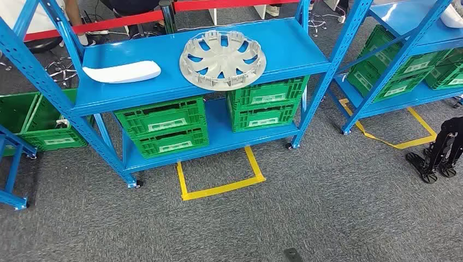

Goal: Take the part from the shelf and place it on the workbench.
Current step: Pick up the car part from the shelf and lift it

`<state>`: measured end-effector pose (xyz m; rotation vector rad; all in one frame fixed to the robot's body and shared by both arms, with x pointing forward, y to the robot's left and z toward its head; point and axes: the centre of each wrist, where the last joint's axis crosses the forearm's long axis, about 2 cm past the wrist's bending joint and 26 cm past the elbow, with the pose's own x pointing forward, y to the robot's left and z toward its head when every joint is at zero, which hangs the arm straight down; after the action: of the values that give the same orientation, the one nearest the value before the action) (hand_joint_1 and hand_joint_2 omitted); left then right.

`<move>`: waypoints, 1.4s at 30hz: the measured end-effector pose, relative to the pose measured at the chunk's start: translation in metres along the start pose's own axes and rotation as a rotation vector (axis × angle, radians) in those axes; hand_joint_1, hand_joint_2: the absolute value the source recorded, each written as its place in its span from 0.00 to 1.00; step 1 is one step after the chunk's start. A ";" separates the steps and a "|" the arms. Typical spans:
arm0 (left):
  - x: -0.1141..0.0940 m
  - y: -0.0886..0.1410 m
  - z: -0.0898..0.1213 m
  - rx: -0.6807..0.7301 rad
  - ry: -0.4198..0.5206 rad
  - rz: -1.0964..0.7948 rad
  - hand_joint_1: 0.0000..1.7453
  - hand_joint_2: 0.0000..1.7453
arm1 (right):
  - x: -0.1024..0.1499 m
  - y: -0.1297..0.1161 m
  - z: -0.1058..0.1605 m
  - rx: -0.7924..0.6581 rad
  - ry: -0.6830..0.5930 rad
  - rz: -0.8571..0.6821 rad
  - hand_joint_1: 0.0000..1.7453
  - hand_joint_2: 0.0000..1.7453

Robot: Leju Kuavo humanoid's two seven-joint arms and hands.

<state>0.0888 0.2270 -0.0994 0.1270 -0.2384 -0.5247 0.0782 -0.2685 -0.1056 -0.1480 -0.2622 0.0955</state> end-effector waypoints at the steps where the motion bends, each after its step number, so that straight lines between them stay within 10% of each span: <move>1: 0.000 0.000 0.000 0.000 0.000 0.000 0.00 1.00 | 0.000 -0.001 0.000 -0.002 -0.001 -0.001 0.00 1.00; 19: -0.003 0.003 -0.001 0.009 0.007 0.022 0.00 1.00 | 0.003 -0.023 -0.004 -0.077 -0.108 -0.063 0.00 1.00; 29: -0.009 0.006 -0.002 -0.014 0.083 0.097 0.00 1.00 | 0.138 -0.156 0.033 -0.575 -0.676 -0.162 0.00 1.00; 33: -0.014 0.008 -0.002 -0.001 0.044 0.118 0.00 0.00 | 0.227 -0.162 0.120 -0.718 -1.027 0.170 0.00 1.00; 36: -0.016 0.010 -0.002 0.007 0.046 0.136 0.00 0.00 | 0.263 -0.135 0.193 -0.811 -1.262 0.312 0.00 1.00; 42: -0.024 0.013 -0.003 0.015 0.082 0.185 0.00 0.00 | 0.252 -0.112 0.272 -0.663 -1.651 0.148 0.00 1.00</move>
<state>0.0756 0.2503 -0.1045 0.1394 -0.1720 -0.3327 0.2567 -0.3135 0.2353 -0.7398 -1.9388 0.2629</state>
